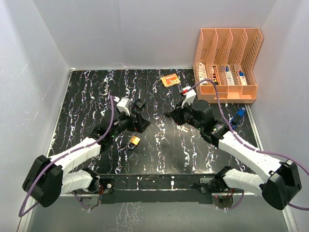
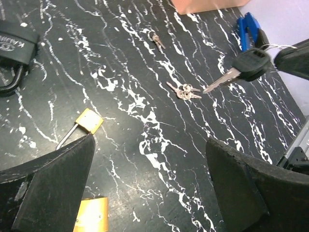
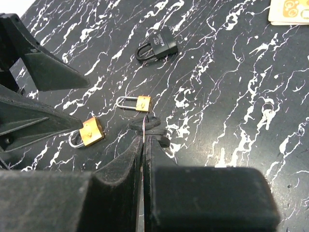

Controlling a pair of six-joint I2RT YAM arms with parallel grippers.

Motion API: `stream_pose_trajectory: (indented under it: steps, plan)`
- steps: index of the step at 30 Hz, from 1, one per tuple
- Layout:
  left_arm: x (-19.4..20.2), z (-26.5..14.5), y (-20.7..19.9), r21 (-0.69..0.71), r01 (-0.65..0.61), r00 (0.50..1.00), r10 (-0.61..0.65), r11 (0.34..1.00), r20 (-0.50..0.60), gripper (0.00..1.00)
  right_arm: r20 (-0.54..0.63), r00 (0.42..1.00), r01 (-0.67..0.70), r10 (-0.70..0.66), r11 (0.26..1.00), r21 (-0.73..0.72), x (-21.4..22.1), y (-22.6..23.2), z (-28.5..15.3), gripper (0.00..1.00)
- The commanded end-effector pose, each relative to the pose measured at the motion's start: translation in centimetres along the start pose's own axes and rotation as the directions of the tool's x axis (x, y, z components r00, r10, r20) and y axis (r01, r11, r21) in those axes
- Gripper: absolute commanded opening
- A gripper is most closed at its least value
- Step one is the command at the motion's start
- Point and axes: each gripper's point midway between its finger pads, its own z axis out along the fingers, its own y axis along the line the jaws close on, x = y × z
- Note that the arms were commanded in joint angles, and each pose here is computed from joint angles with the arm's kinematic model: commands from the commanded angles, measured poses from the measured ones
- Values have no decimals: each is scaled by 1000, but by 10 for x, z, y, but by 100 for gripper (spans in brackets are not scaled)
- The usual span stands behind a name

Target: Unlock with the key

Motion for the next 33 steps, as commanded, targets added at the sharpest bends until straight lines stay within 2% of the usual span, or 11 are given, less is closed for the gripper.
stream_pose_trajectory:
  steps: [1, 8, 25, 30, 33]
  plan:
    - [-19, 6, -27, 88, -63, 996, 58, 994, 64, 96, 11, 1000, 23, -22, 999, -38, -4, 8, -6, 0]
    - [-12, 13, -45, 116, -114, 993, 109, 987, 49, 93, 11, 1000, 28, -27, 999, -36, -4, 8, -8, 0]
    - [-7, 17, -53, 130, -144, 989, 139, 981, 45, 85, 23, 999, 50, -49, 997, -55, -6, 11, -15, 0]
    - [-6, 14, -60, 171, -156, 988, 150, 973, 45, 83, 39, 995, 92, -90, 994, -61, -4, 10, -18, 0]
    - [-3, 10, -64, 199, -171, 985, 168, 965, 33, 83, 83, 984, 165, -159, 983, -74, -2, 8, -18, 0]
